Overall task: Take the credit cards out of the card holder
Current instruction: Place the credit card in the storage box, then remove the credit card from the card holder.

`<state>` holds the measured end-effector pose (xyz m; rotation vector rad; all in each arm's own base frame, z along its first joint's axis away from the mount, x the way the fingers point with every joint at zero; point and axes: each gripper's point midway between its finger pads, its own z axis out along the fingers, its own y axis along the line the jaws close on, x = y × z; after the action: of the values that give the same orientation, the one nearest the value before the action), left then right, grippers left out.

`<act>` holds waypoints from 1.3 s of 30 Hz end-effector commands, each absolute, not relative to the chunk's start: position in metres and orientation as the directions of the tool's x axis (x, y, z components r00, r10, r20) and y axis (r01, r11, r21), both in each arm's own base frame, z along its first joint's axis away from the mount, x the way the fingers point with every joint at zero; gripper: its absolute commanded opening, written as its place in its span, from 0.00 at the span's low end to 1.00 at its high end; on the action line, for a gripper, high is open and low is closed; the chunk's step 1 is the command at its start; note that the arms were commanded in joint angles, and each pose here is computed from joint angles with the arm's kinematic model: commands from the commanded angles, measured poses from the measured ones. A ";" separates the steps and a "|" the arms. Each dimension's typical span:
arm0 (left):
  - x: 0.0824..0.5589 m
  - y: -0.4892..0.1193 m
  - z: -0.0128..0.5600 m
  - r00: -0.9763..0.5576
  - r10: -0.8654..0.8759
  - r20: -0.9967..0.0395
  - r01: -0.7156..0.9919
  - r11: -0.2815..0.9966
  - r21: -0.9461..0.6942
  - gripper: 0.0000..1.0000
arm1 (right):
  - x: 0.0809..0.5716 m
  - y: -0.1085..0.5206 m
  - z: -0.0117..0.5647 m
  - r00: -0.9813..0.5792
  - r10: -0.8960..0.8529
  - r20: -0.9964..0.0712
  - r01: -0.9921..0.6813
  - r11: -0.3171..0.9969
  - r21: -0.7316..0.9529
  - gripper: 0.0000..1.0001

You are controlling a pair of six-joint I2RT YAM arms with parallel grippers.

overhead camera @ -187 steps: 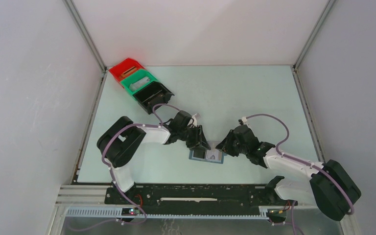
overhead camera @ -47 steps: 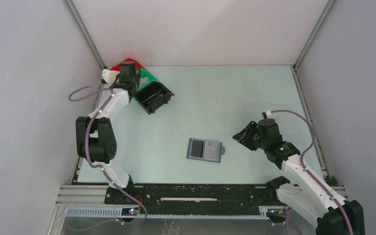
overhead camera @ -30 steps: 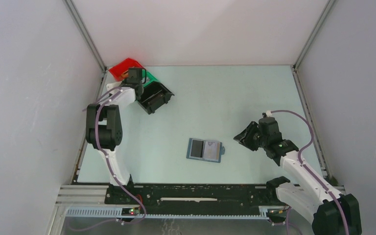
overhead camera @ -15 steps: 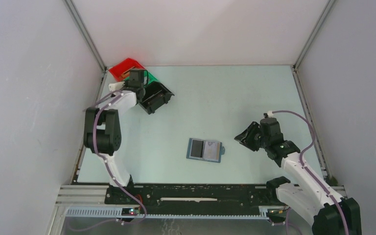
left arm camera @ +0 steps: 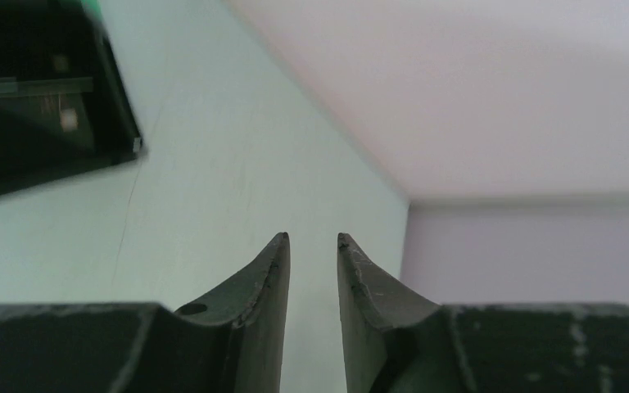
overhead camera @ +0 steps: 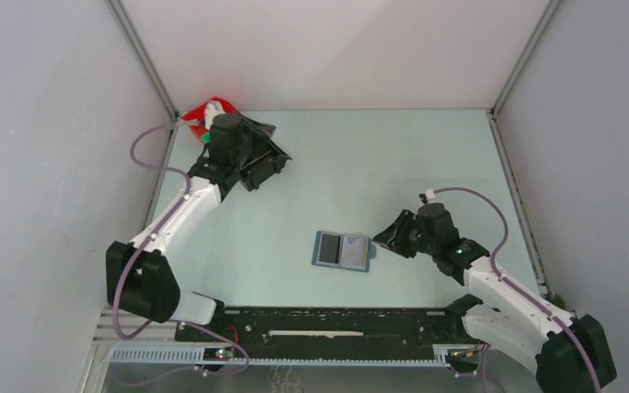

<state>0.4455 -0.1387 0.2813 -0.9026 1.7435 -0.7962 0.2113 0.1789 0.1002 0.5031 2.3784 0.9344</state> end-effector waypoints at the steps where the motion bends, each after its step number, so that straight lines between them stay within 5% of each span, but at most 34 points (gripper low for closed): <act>1: 0.376 -0.197 0.211 -0.621 -0.619 -0.482 -0.074 0.658 -0.749 0.32 | 0.217 0.215 0.112 -0.797 0.496 -0.344 0.074 0.647 0.759 0.43; 12: 0.280 -0.258 0.126 -0.810 -0.358 -0.465 0.088 0.709 -0.700 0.32 | 0.213 0.232 0.070 -0.830 0.467 -0.305 0.145 0.709 0.690 0.42; 39: 0.263 -0.260 0.040 -0.907 -0.213 -0.364 0.057 0.793 -0.606 0.33 | 0.219 0.251 0.054 -0.860 0.411 -0.303 0.104 0.722 0.684 0.41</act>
<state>0.2630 -0.2516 0.0386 -0.1891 2.5822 -0.8457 0.2089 0.2340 0.0344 0.4519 2.5432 0.8736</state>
